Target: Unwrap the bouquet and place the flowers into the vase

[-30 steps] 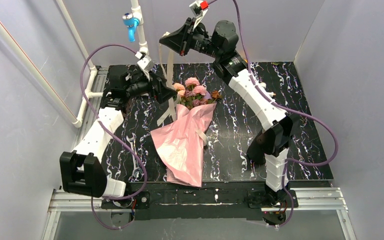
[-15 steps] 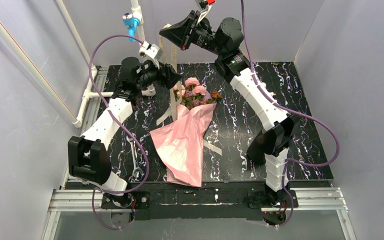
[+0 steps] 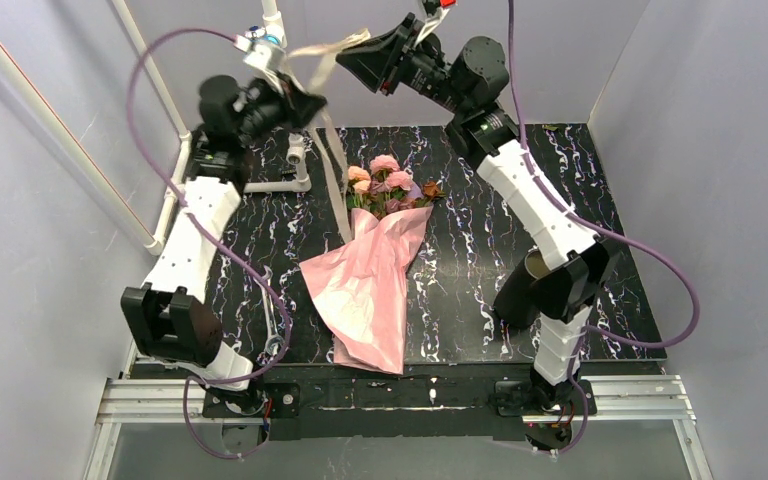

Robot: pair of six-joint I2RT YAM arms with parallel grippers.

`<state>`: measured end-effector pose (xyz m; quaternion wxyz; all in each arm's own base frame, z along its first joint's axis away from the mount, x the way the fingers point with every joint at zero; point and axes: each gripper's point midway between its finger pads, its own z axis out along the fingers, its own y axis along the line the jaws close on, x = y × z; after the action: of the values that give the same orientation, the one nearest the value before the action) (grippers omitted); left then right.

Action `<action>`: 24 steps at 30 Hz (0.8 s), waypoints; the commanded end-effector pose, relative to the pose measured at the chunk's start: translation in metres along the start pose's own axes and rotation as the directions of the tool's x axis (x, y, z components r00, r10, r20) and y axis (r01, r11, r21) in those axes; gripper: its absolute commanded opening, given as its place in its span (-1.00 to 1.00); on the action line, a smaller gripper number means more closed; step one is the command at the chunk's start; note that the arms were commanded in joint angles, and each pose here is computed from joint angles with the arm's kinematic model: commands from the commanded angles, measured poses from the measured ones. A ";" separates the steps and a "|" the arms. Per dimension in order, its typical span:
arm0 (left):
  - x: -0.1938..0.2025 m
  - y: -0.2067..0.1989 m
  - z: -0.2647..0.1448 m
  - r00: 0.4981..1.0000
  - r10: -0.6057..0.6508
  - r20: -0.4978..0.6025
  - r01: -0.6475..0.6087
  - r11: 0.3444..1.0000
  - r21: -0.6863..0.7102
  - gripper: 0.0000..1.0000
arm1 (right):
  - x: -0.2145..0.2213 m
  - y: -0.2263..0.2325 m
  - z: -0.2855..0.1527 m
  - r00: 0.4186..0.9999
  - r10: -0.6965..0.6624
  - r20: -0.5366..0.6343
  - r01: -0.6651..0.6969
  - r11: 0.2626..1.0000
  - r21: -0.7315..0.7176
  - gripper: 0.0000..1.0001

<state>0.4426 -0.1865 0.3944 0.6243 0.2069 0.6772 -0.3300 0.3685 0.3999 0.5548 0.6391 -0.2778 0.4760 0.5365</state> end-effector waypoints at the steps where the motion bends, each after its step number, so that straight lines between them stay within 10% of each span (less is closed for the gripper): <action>1: -0.094 -0.006 -0.065 0.995 0.018 0.101 -0.008 0.996 -0.092 -1.00 | -0.011 0.004 -0.015 0.999 -0.050 0.021 0.050 0.998 0.026 -0.04; 6: -0.131 0.013 -0.109 0.993 -0.042 0.110 0.064 0.977 -0.206 -1.00 | 0.030 -0.006 -0.027 0.998 -0.002 -0.065 0.006 0.999 0.053 0.62; 15: -0.160 0.020 -0.183 0.996 -0.036 0.081 0.065 0.918 -0.391 -1.00 | 0.074 -0.012 -0.039 0.986 0.021 -0.165 -0.013 0.999 0.053 0.84; 24: -0.044 0.065 -0.226 0.957 -0.225 -0.184 0.075 0.803 -0.592 -1.00 | 0.125 -0.011 -0.060 0.937 0.002 -0.348 -0.002 1.000 0.002 0.84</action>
<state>0.3451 0.0085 0.5099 0.6390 0.0147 0.7525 -0.1590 0.3773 0.4049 0.4123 0.5505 -0.3203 0.5943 0.4912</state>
